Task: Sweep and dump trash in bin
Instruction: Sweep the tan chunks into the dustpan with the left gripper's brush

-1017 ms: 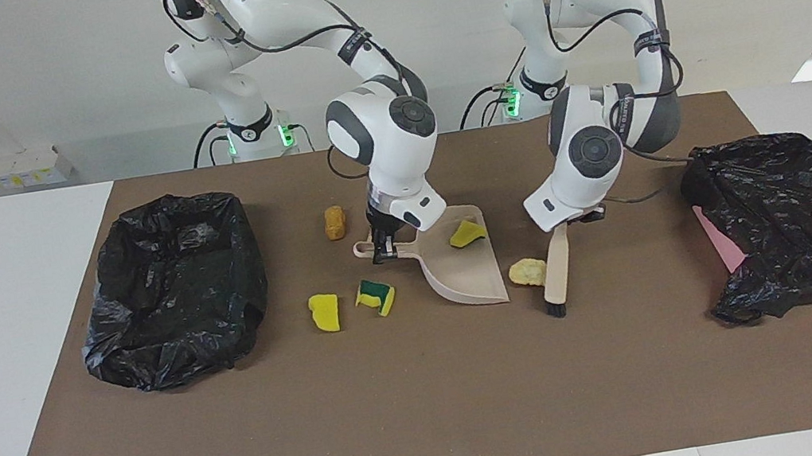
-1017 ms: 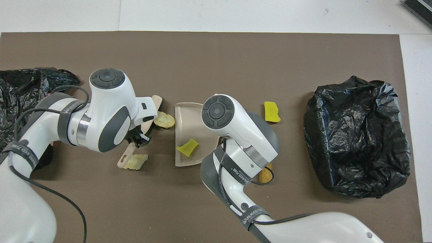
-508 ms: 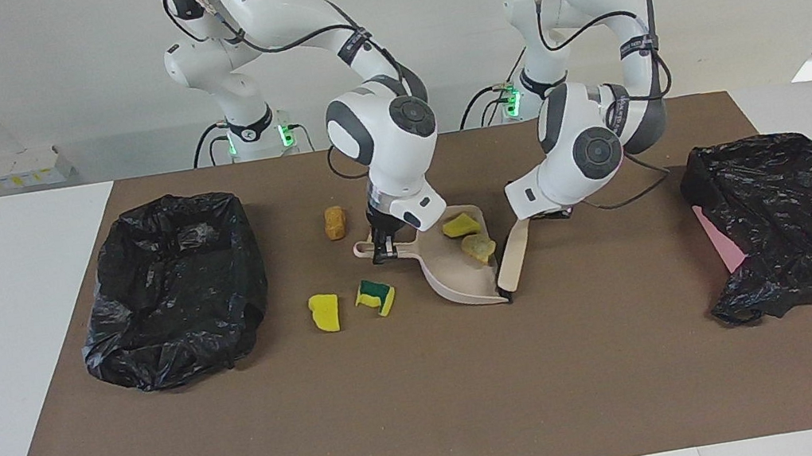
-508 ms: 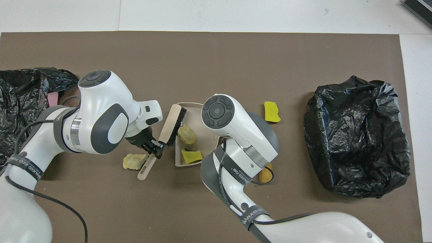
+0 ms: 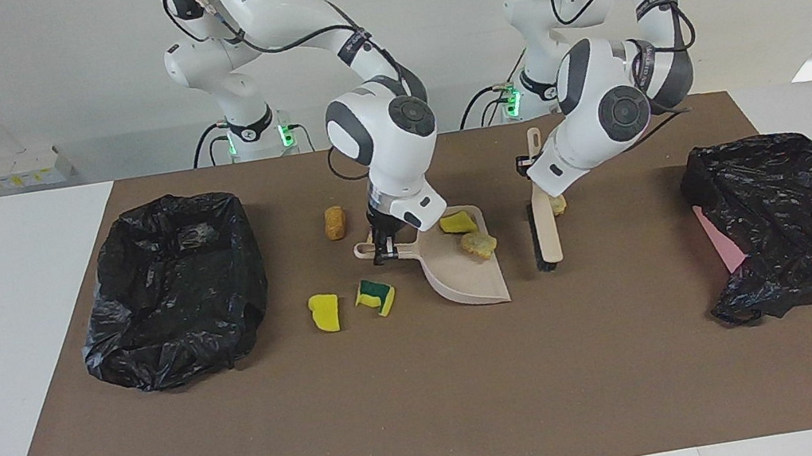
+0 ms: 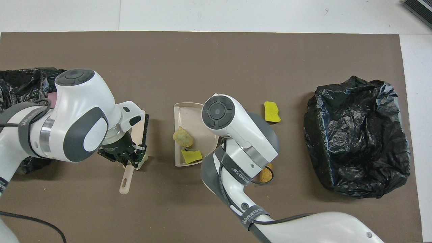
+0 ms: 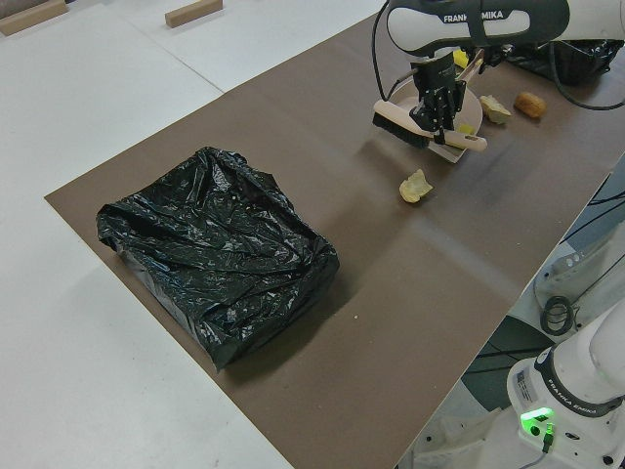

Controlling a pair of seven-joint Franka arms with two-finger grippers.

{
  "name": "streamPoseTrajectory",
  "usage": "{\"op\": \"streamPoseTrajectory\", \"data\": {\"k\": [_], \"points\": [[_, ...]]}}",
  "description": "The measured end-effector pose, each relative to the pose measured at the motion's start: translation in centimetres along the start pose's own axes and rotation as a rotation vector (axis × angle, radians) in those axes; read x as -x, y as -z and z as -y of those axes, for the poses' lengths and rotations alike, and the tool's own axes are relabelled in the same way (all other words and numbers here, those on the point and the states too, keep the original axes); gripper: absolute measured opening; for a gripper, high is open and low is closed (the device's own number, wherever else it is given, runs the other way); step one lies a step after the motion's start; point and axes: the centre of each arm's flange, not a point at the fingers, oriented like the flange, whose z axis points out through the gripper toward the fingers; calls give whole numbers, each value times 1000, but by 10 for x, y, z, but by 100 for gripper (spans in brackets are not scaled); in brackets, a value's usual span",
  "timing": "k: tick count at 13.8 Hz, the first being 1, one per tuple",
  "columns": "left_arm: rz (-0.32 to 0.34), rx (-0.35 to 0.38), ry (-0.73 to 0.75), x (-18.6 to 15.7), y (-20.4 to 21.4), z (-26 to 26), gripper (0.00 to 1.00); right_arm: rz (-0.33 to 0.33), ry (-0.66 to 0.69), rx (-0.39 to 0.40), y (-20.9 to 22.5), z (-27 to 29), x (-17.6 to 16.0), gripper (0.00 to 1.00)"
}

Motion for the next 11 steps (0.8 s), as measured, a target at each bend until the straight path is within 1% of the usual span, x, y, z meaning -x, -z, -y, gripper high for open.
{"op": "streamPoseTrajectory", "data": {"k": [2, 4, 5, 6, 8, 9, 11], "points": [[29, -15, 101, 4, -8, 21, 26, -8, 27, 11, 0, -1, 0, 32], [52, -16, 172, 15, -24, 53, 26, -17, 55, 23, -2, -2, -2, 32], [53, -16, 196, 21, -32, 67, 26, -18, 61, 24, -3, -1, -2, 32], [43, -15, 217, 28, -41, 80, 26, -21, 74, 27, -3, -2, -2, 32], [-10, -2, 243, 42, -68, 96, 26, -26, 101, 35, -3, -2, -3, 32], [-42, 1, 259, 50, -84, 97, 26, -26, 109, 35, -4, -2, -3, 32], [-83, -11, 288, 67, -102, 84, 26, -26, 112, 35, -5, -1, -3, 32]]}}
